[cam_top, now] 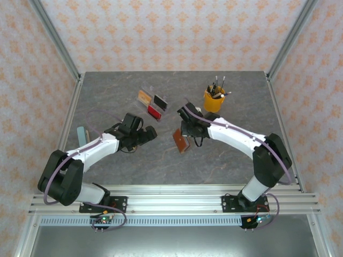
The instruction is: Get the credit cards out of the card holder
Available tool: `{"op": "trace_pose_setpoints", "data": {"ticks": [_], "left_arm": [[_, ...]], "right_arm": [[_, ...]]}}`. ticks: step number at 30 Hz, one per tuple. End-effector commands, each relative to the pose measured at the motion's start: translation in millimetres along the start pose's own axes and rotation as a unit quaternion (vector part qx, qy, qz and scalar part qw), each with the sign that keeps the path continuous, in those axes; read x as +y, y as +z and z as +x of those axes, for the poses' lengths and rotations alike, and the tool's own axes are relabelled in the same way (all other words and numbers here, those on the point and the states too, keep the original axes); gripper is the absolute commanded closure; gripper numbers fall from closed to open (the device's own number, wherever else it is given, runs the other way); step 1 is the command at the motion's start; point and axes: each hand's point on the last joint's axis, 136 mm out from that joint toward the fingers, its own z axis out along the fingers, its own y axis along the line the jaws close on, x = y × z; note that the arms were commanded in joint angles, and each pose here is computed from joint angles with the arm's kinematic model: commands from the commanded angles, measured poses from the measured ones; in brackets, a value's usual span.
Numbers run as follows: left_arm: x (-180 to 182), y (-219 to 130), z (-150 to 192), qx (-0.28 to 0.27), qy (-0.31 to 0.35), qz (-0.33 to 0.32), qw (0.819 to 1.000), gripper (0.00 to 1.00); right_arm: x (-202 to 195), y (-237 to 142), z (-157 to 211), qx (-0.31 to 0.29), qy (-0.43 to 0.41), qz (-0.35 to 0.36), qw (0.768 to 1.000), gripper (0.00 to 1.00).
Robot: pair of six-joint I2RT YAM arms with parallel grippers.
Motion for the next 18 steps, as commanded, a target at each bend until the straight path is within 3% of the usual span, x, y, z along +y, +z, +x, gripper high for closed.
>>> {"op": "trace_pose_setpoints", "data": {"ticks": [1,5,12,18], "left_arm": [[5,-9,-9,-0.022,0.002,-0.011,1.000,0.00],[13,-9,-8,-0.031,-0.005,-0.016,0.999,0.00],[9,-8,-4,-0.032,-0.005,0.007,0.999,0.00],[-10,-5,3,-0.004,0.008,0.059,0.998,0.00]], "right_arm": [[30,-16,-4,0.009,-0.022,-0.067,0.997,0.93],[46,-16,-8,0.009,-0.022,-0.101,0.995,0.93],[41,-4,-9,0.014,-0.041,-0.073,0.996,0.94],[10,2,-16,0.006,-0.038,-0.015,0.999,0.94]]}}
